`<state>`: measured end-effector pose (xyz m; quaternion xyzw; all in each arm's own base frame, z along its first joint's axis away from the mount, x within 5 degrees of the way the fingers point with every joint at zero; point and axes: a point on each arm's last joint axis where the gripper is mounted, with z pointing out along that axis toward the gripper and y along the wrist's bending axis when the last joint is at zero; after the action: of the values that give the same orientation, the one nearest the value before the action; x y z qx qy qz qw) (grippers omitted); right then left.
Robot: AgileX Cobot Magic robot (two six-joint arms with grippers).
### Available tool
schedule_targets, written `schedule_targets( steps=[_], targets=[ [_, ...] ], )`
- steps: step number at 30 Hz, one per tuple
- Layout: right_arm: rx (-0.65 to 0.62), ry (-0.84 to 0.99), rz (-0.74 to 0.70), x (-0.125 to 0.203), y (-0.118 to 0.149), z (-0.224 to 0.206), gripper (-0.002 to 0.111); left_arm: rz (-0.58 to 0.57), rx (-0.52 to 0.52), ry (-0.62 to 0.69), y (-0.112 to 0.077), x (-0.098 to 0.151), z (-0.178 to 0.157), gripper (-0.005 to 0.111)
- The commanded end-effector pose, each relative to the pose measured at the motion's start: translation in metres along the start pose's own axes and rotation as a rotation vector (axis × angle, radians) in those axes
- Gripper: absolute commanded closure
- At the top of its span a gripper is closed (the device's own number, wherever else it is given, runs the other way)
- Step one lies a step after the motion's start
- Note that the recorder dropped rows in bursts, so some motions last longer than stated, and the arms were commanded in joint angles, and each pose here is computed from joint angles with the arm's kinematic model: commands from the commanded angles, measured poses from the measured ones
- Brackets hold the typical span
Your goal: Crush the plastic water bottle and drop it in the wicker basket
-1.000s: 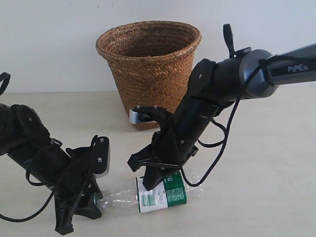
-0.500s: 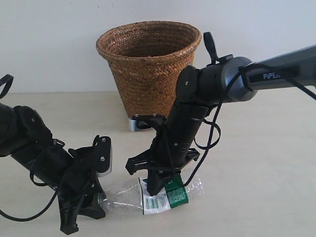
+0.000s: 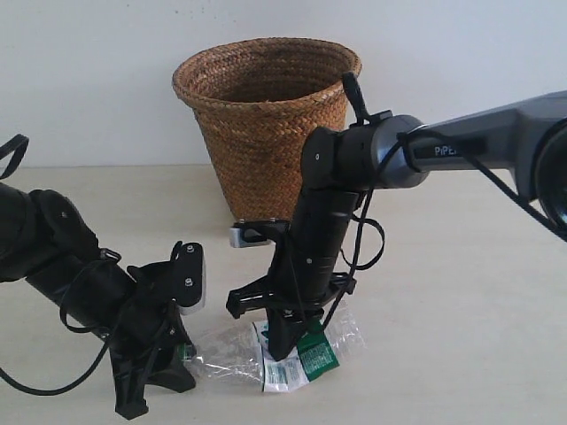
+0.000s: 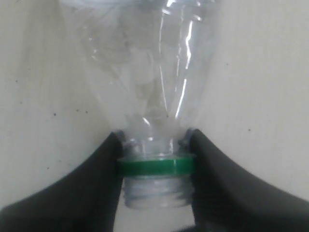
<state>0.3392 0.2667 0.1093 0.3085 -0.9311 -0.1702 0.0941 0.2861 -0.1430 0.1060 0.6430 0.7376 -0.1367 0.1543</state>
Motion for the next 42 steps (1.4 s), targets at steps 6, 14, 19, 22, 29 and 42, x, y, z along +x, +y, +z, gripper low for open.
schedule_targets(
  steps=[6, 14, 19, 22, 29, 42],
  targets=[
    [0.136, 0.15, -0.049, 0.004, -0.026, 0.018, 0.108, -0.004, 0.04, 0.034, -0.004, 0.007, 0.008, 0.102],
    [0.027, -0.034, -0.315, 0.007, 0.013, -0.048, 0.108, 0.005, 0.031, 0.034, -0.003, 0.007, 0.008, 0.102],
    [-0.007, -0.134, -0.535, 0.014, 0.034, -0.081, 0.108, 0.007, 0.031, 0.034, -0.003, 0.007, 0.008, 0.102],
    [-0.065, -0.182, -0.66, 0.017, 0.043, -0.087, 0.108, 0.009, 0.031, 0.034, -0.003, 0.007, 0.008, 0.102],
    [-0.119, -0.237, -0.71, 0.014, 0.039, -0.063, 0.108, 0.009, 0.031, 0.034, -0.003, 0.007, 0.008, 0.102],
    [-0.085, -0.112, -0.493, -0.001, 0.002, 0.01, 0.108, 0.009, 0.036, 0.033, -0.004, 0.007, 0.008, 0.102]
  ],
)
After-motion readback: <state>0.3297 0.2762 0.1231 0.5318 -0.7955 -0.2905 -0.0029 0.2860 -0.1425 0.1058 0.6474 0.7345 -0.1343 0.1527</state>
